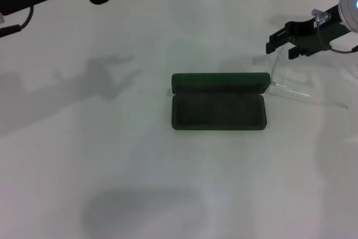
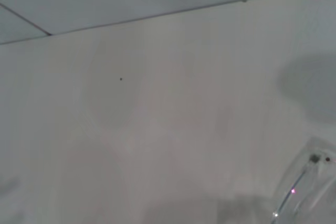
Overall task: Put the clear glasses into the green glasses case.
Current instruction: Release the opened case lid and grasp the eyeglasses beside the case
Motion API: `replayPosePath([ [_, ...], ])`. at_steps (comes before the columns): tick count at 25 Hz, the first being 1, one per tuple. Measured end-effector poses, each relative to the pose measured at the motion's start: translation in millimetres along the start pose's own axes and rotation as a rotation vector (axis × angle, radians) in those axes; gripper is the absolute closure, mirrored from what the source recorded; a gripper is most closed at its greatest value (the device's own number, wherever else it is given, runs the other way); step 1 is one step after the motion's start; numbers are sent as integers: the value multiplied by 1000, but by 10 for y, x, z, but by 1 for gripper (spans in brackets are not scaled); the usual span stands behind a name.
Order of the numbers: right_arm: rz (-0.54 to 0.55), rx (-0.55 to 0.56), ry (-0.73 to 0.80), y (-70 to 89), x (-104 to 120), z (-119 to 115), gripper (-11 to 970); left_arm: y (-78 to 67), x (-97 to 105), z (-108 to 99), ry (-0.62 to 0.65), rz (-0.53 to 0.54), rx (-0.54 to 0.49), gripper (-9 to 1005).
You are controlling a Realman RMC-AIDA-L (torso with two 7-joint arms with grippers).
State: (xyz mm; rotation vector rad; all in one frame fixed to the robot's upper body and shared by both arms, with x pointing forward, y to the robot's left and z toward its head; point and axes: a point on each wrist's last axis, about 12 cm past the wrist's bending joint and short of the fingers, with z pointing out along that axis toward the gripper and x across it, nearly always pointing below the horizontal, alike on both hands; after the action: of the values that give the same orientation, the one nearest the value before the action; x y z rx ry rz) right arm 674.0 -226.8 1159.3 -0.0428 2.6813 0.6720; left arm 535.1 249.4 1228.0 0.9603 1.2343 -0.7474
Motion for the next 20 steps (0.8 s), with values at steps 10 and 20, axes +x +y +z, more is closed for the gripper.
replayPosePath([
  [10, 21, 15, -3, -52, 21, 36, 362, 2, 27, 1, 0, -5, 0, 654],
  [20, 21, 28, -3, -87, 15, 23, 424, -10, 47, -26, -1, -15, -8, 659],
])
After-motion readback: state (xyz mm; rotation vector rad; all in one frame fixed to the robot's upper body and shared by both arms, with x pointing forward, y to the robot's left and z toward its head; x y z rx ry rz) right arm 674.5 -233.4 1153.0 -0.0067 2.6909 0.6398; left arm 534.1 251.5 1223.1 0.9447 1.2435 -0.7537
